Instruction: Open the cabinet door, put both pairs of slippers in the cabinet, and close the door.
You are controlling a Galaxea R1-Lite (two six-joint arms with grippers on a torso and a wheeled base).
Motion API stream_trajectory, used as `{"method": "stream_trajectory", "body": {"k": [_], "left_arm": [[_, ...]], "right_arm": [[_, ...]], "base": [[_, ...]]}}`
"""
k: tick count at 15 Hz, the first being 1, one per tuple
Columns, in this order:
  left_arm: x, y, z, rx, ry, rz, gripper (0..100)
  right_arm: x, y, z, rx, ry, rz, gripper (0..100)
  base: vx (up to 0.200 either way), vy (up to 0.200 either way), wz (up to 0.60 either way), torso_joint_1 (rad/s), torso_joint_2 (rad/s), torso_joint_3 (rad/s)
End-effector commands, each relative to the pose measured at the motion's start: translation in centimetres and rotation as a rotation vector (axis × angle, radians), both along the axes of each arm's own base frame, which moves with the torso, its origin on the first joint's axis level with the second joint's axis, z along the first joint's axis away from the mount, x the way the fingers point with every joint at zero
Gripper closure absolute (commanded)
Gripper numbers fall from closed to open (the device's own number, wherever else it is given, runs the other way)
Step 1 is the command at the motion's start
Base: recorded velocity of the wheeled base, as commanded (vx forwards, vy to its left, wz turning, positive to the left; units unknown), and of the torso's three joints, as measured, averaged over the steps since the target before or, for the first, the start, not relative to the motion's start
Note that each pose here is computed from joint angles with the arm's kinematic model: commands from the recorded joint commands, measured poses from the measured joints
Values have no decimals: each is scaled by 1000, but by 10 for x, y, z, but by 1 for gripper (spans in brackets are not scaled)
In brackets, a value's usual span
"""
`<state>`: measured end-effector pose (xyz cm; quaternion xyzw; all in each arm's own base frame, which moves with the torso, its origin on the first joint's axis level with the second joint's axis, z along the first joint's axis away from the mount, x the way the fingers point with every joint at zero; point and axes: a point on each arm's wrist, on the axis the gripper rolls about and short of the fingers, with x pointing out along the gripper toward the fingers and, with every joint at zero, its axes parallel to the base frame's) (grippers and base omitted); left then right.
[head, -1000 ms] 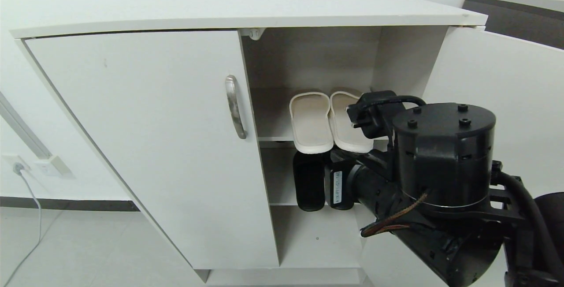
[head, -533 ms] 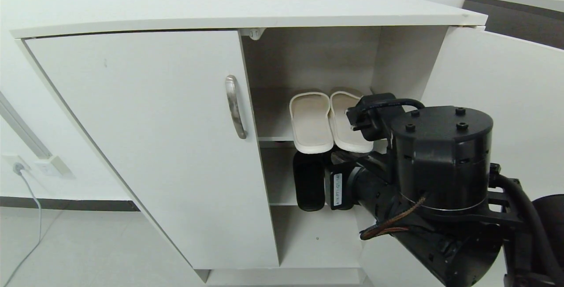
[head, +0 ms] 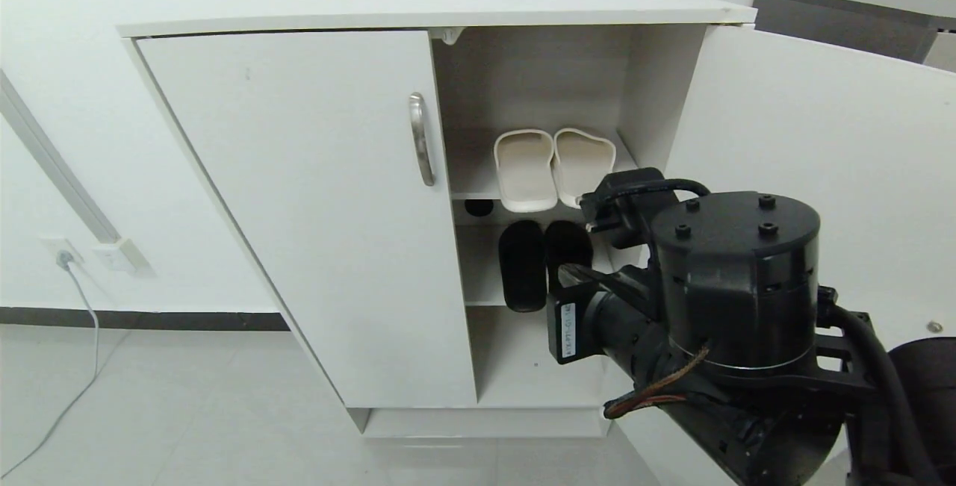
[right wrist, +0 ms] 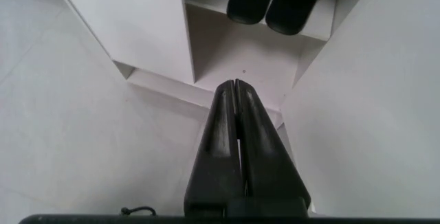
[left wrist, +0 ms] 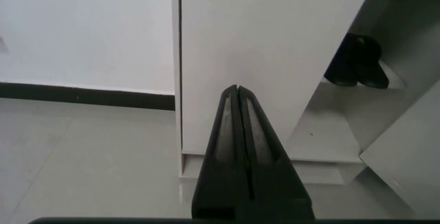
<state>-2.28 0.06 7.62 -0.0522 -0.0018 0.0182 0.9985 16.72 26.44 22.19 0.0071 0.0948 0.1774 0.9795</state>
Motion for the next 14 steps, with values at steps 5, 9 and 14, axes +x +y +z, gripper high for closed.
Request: {"method": "stream_trajectory", "body": {"k": [5,9,14], "left_arm": [[0,0,0,-1,0,0,100],[0,0,0,-3,0,3,100],[0,0,0,-4,0,5,100]], "right_arm": [[0,0,-5,-14,9,0,100],[0,-2,-13,-39,24,1,100],[8,-7,-23,-84,39,-22,100]], "base": [[-200,0,0,0,4,2],[-50,0,0,1,3,1],[0,0,0,0,0,0]]}}
